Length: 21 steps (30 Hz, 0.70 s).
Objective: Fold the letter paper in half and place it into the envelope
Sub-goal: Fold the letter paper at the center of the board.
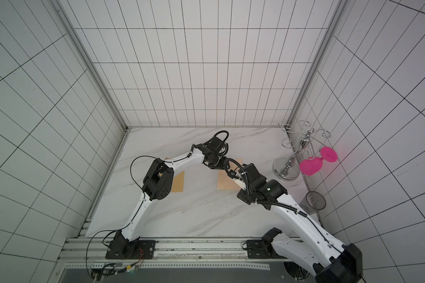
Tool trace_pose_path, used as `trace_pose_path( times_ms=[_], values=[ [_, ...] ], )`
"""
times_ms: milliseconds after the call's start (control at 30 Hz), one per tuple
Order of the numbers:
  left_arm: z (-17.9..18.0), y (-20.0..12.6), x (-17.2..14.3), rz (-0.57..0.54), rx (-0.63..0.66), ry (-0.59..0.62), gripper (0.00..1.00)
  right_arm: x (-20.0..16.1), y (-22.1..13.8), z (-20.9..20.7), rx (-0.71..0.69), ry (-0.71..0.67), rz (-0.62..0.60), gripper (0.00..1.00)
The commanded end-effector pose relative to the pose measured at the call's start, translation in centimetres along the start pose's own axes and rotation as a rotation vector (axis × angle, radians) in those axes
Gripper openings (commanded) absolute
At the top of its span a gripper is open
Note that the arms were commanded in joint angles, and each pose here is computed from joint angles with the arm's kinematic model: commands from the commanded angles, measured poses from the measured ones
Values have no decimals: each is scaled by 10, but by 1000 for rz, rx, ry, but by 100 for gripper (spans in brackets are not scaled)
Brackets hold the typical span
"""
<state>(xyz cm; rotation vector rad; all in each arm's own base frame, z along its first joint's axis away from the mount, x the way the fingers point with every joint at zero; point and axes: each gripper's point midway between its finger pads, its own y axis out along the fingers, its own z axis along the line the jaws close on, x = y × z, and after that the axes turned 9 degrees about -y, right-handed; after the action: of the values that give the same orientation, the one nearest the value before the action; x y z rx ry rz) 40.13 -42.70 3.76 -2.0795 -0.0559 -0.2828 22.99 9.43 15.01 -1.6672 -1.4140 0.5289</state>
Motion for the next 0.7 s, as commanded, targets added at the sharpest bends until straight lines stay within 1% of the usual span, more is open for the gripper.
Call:
trace_pose_path(
  times_ms=[0, 133, 300, 433, 567, 667],
  values=[
    [41, 27, -31, 118, 118, -31, 63, -20, 16, 27, 38, -242, 92, 97],
    [42, 25, -32, 126, 127, -14, 63, -13, 28, 48, 69, -311, 76, 98],
    [42, 25, -34, 136, 127, -3, 63, 12, 53, 62, 13, -422, 40, 96],
    [42, 24, -34, 143, 128, 7, 62, 30, 74, 65, -3, -449, 28, 90],
    [42, 23, -35, 151, 127, 17, 62, 46, 92, 59, -91, -487, 10, 84],
    [43, 22, -37, 158, 131, 22, 62, 55, 99, 57, -119, -504, 6, 81]
  ],
)
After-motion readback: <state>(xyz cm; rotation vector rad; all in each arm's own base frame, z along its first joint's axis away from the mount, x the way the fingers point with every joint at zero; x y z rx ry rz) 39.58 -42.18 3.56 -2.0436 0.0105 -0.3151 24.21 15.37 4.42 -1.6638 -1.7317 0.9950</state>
